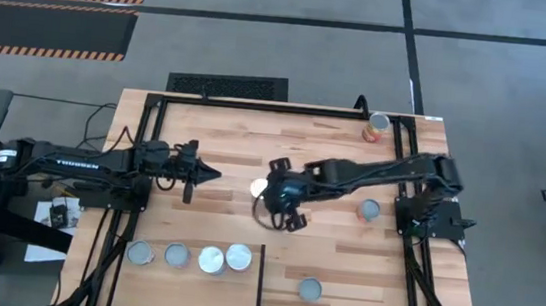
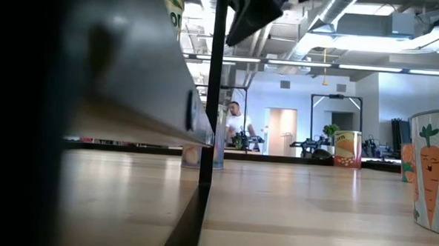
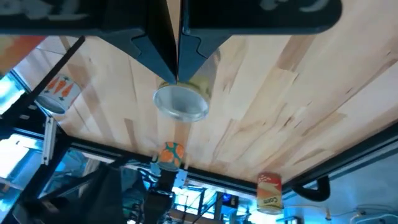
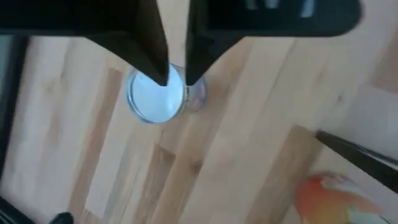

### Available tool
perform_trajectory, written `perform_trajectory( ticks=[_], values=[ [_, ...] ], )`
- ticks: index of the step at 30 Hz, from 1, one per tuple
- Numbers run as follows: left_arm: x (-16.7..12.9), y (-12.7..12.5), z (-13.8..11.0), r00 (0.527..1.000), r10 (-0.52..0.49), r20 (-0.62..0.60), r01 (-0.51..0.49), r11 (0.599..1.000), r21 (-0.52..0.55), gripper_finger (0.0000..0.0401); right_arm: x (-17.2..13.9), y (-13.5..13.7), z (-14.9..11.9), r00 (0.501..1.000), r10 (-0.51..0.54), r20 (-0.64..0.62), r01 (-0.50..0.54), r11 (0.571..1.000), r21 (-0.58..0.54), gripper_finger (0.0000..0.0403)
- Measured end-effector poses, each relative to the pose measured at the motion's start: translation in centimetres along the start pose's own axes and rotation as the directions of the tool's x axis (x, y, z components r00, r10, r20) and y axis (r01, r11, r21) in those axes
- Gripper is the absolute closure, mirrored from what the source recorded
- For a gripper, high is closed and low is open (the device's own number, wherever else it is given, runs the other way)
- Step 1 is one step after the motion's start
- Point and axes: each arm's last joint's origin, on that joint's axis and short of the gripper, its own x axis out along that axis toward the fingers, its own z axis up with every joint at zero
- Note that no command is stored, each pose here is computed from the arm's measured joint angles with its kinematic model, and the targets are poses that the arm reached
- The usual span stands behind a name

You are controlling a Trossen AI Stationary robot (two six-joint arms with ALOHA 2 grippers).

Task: Pick and place cans onto a shelf
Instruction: Put the canned peaches can on the shelf

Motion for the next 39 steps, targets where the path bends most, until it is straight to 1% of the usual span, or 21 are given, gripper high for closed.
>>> perform_trajectory(
  ticks=[3,4,9,13,16,18,23,28,31,35,38,39],
  values=[
    [0.4,-0.3,0.6,1.0,-0.002,-0.003,0.002,1.0,0.01,0.0401,0.0,0.0,-2.3,0.998,0.019,0.052,-0.021,0.999,0.032,0.0385],
    [0.6,-0.4,0.8,1.0,-0.005,-0.006,0.005,1.0,0.019,0.0401,0.2,0.1,-3.1,0.997,0.011,0.072,-0.014,0.999,0.047,0.0392],
    [2.1,-0.9,1.6,0.998,-0.019,-0.061,0.021,0.999,0.033,0.0401,0.4,0.6,-6.8,0.969,-0.026,0.244,-0.02,0.983,0.184,0.0381],
    [3.8,-1.3,2.3,0.992,-0.041,-0.118,0.048,0.997,0.054,0.0401,0.7,1.2,-9.3,0.932,-0.088,0.351,-0.011,0.962,0.273,0.0391],
    [5.1,-1.8,3.2,0.985,-0.047,-0.169,0.066,0.992,0.108,0.0398,0.8,1.9,-10.6,0.909,-0.112,0.401,-0.02,0.95,0.31,0.0397],
    [6.0,-2.3,3.7,0.975,-0.05,-0.216,0.086,0.984,0.157,0.039,1.0,2.3,-11.4,0.908,-0.111,0.403,-0.029,0.945,0.326,0.0396],
    [8.1,-3.5,5.1,0.949,-0.056,-0.309,0.141,0.956,0.259,0.0346,1.0,2.7,-12.3,0.909,-0.112,0.402,-0.042,0.934,0.355,0.0381],
    [10.4,-4.1,5.3,0.922,-0.019,-0.386,0.157,0.931,0.33,0.0289,1.3,2.8,-12.4,0.908,-0.112,0.404,-0.041,0.935,0.351,0.0384],
    [11.6,-4.0,5.0,0.905,-0.002,-0.425,0.164,0.924,0.346,0.0261,1.4,2.8,-12.4,0.909,-0.112,0.402,-0.04,0.936,0.351,0.039],
    [12.9,-4.0,4.7,0.894,0.021,-0.447,0.166,0.912,0.376,0.024,1.4,2.8,-12.5,0.912,-0.11,0.396,-0.036,0.938,0.344,0.0389],
    [13.4,-3.9,4.2,0.882,0.034,-0.471,0.173,0.905,0.389,0.0235,1.4,2.8,-12.5,0.913,-0.108,0.394,-0.036,0.939,0.341,0.0383],
    [13.6,-3.8,4.1,0.884,0.041,-0.466,0.166,0.904,0.394,0.0234,1.4,2.8,-12.5,0.913,-0.108,0.394,-0.036,0.939,0.341,0.0382]
  ],
)
